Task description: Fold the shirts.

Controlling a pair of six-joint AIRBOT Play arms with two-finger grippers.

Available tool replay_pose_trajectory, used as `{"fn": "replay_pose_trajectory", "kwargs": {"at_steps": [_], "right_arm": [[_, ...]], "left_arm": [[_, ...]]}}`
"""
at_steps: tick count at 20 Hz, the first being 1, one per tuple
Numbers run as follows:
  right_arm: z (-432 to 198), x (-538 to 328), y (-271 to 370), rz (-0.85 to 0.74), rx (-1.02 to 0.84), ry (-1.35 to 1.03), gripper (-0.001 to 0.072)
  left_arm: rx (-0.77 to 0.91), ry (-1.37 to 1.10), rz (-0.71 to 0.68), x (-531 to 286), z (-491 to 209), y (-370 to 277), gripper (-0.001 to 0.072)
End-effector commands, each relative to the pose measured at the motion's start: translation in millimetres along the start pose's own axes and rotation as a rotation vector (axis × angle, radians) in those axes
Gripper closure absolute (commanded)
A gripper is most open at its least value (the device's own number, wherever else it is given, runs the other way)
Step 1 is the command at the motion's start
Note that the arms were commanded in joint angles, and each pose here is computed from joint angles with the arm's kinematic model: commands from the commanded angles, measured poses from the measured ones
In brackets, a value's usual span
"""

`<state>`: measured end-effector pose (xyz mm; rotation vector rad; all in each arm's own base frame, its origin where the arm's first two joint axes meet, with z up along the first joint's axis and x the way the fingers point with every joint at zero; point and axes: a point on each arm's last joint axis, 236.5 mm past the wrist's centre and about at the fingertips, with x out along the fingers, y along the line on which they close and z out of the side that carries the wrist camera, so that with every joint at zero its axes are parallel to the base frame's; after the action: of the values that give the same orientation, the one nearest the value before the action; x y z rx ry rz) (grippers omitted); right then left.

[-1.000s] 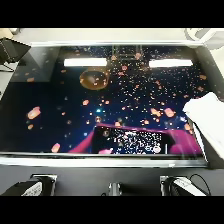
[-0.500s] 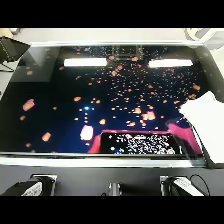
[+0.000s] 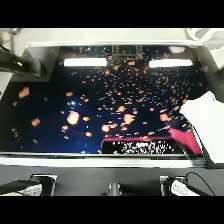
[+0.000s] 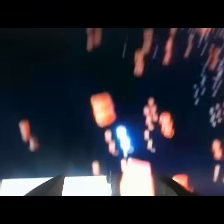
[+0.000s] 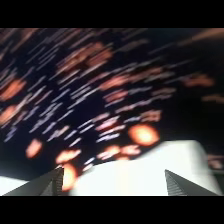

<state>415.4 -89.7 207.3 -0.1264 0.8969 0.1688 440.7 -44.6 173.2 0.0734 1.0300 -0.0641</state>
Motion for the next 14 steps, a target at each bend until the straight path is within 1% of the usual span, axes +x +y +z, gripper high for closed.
{"fn": "replay_pose_trajectory", "kwargs": {"at_steps": [1,2,3,5,6,14], "right_arm": [[-58,57,114,0.258,-0.193,0.4,0.0038],[-69,67,131,0.299,-0.218,0.46,0.0039],[-76,74,141,0.318,-0.231,0.487,0.0039],[-76,84,148,0.298,-0.213,0.481,0.0039],[-72,86,148,0.284,-0.202,0.466,0.0039],[-71,87,147,0.283,-0.204,0.462,0.0038]], "left_arm": [[-0.027,0.454,0.112,34,-97,8,-0.0013],[-0.011,0.429,0.093,38,-99,2,-0.0013],[-0.013,0.337,0.081,36,-90,-3,-0.0013],[-0.039,0.152,0.061,27,-66,-8,-0.0013],[-0.041,0.111,0.057,24,-61,-8,-0.0013],[-0.039,0.111,0.055,25,-60,-10,-0.0013]]}}
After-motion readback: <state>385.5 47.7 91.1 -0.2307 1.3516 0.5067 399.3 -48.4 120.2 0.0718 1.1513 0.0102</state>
